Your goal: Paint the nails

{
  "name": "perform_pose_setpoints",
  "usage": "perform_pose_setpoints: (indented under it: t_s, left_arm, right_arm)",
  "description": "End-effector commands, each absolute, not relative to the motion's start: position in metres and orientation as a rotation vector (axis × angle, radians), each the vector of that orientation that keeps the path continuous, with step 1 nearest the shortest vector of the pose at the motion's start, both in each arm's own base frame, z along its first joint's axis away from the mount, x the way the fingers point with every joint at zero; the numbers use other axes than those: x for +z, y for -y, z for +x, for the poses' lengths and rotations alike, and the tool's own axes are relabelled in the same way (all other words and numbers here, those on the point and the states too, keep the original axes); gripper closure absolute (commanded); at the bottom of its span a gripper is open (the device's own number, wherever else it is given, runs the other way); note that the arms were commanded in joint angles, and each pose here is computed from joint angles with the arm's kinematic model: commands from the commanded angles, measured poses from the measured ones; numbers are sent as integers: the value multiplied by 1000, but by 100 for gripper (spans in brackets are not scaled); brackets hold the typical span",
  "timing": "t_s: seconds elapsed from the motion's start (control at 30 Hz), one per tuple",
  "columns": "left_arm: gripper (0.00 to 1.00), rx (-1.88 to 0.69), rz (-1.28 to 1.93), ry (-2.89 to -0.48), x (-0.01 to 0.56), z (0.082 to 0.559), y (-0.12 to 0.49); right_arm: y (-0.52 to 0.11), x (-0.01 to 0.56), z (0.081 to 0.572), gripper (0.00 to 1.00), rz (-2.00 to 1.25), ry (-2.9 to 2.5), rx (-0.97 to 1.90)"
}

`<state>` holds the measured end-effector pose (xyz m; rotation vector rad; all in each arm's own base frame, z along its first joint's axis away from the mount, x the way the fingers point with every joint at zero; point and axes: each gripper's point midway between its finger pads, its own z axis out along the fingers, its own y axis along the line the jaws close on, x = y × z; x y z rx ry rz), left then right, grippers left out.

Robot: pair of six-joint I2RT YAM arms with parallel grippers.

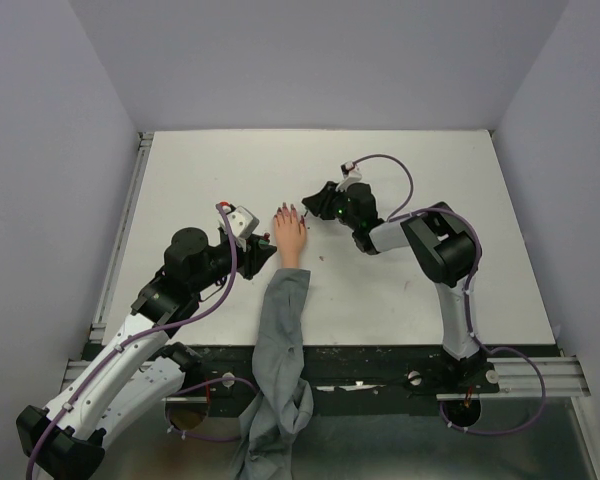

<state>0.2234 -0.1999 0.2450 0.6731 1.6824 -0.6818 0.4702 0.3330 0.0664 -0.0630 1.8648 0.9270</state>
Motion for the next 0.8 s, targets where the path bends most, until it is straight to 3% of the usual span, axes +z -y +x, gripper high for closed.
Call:
perform_pose_setpoints:
  t_s: [0.0, 0.77]
  left_arm:
    - [100, -704, 680, -1611, 268, 222, 203]
    - [100, -705, 681, -1610, 268, 221, 203]
  right_arm:
    - [-334, 81, 467, 99, -69, -1828, 927]
    - [-346, 75, 459, 99, -84, -1844, 978]
